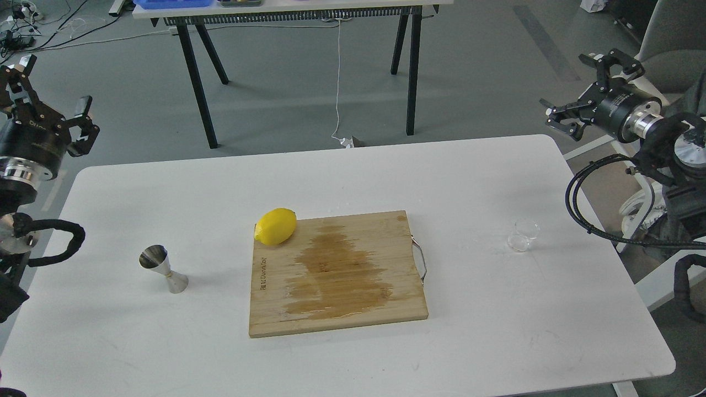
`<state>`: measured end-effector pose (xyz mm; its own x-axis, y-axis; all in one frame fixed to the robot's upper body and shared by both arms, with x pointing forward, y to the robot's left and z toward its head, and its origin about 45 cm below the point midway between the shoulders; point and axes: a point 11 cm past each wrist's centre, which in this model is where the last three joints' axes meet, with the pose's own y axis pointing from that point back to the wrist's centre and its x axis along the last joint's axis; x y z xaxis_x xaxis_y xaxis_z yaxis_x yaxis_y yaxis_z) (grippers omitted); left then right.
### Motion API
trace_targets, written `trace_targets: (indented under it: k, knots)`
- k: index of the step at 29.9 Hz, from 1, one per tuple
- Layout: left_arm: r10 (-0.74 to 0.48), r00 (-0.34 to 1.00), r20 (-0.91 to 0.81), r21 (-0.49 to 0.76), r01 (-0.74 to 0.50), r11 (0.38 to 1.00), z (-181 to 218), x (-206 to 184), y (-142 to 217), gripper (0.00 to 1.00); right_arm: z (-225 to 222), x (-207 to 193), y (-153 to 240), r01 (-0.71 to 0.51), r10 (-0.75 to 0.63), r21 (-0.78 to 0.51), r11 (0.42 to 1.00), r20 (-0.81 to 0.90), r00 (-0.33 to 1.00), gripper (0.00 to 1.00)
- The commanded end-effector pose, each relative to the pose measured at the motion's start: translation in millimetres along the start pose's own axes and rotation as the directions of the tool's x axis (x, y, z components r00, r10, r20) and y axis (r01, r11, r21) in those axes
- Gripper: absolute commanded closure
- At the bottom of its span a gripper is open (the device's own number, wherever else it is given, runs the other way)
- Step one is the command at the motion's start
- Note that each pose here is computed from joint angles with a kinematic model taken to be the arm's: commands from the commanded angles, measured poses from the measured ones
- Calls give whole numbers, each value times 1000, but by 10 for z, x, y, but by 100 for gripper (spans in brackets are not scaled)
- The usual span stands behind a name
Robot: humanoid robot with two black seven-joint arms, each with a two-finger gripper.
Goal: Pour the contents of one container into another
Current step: 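Reach the left gripper down toward the metal jigger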
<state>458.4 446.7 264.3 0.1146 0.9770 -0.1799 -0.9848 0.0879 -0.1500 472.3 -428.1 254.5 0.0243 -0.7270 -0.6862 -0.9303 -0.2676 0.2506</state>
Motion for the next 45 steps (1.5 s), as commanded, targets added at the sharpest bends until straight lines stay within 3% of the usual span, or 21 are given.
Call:
trace_targets:
  k: [1, 6, 9, 11, 14, 19, 24, 30, 40, 45]
  knots:
    - [-105, 970, 219, 37, 99, 994, 342, -85, -184, 0, 27, -70, -29, 23, -23, -8, 1000, -9, 1000, 1]
    - [-395, 738, 547, 275, 287, 917, 246, -532, -301, 1, 81, -15, -10, 15, -15, -17, 1000, -4, 1000, 1]
    - [-531, 568, 629, 372, 380, 847, 140, -858, -280, 1, 123, 51, 17, 3, -2, -22, 1000, 1, 1000, 1]
    - [-576, 524, 627, 415, 401, 817, -10, -922, -190, 1, 132, 82, 34, -2, 2, -20, 1000, 8, 1000, 1]
    - [-540, 486, 687, 402, 365, 840, -214, -893, -31, 1, 128, 135, 71, -13, 14, -19, 1000, 8, 1000, 1]
    - [-449, 352, 822, 356, 297, 886, -182, -668, 257, 0, 152, 175, 90, -22, 22, -23, 1000, 11, 1000, 1]
    - [-280, 293, 914, 222, 215, 951, -153, -452, 542, 0, 159, 177, 89, -21, 21, -23, 1000, 14, 1000, 1]
    - [-113, 191, 975, 82, 162, 983, -126, -308, 956, 0, 177, 221, 110, -31, 31, -25, 999, 16, 999, 1]
    - [-361, -49, 931, 364, 182, 914, -674, -41, 1765, 1, 193, 239, 117, -34, 35, -27, 999, 17, 999, 1]
    - [-447, -96, 889, 457, 142, 878, -860, 131, 2114, 1, 203, 252, 122, -37, 37, -29, 999, 18, 999, 1]
